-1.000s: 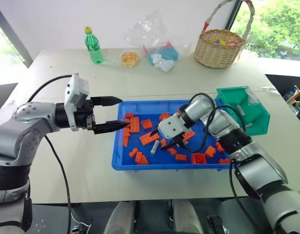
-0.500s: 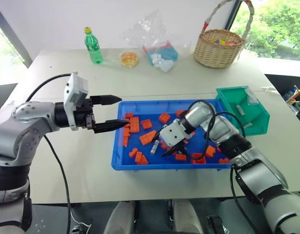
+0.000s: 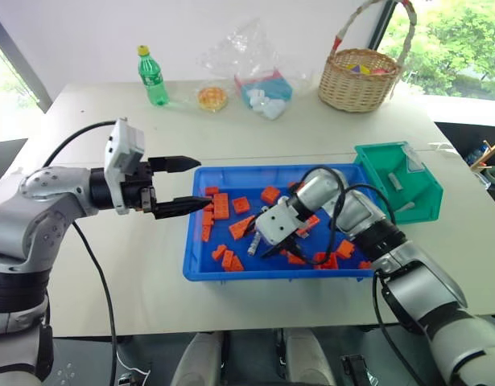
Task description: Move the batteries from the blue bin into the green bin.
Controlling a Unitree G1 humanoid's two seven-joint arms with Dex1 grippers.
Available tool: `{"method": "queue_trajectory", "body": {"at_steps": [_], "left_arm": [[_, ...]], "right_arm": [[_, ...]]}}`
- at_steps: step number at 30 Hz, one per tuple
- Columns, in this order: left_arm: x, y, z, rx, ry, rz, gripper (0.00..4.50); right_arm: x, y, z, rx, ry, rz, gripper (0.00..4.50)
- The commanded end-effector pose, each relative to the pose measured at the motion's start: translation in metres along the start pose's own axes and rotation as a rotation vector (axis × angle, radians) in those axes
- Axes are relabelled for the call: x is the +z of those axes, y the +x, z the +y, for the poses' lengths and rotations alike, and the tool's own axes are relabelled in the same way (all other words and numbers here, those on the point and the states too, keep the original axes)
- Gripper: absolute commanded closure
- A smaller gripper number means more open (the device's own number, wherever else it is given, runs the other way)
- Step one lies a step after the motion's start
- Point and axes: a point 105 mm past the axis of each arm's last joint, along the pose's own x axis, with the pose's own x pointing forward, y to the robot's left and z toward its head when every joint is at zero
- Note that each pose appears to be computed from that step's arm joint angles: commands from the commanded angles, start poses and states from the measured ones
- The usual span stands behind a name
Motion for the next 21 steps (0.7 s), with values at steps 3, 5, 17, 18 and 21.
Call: {"method": "queue_trajectory", "body": {"at_steps": [3,5,17,18,21], "left_arm": [[0.008,-0.004,-0.001,0.009,0.043,-0.019,0.00],[0.008,-0.004,-0.002,0.010,0.043,-0.018,0.00],[0.005,-0.004,-0.009,-0.043,0.026,0.005,0.00],[0.004,-0.003,-0.010,-0.055,0.025,0.010,0.00],[0.002,-0.003,-0.014,-0.077,0.019,0.022,0.00]], "right_arm": [[-0.006,0.001,-0.001,0.015,0.001,0.034,1.98],[-0.006,0.000,0.002,0.030,0.007,0.025,2.67],[0.025,-0.019,0.003,-0.053,0.103,-0.113,4.43],[0.029,-0.025,0.002,-0.077,0.115,-0.127,4.43],[0.037,-0.053,-0.010,-0.237,0.178,-0.151,4.43]]}}
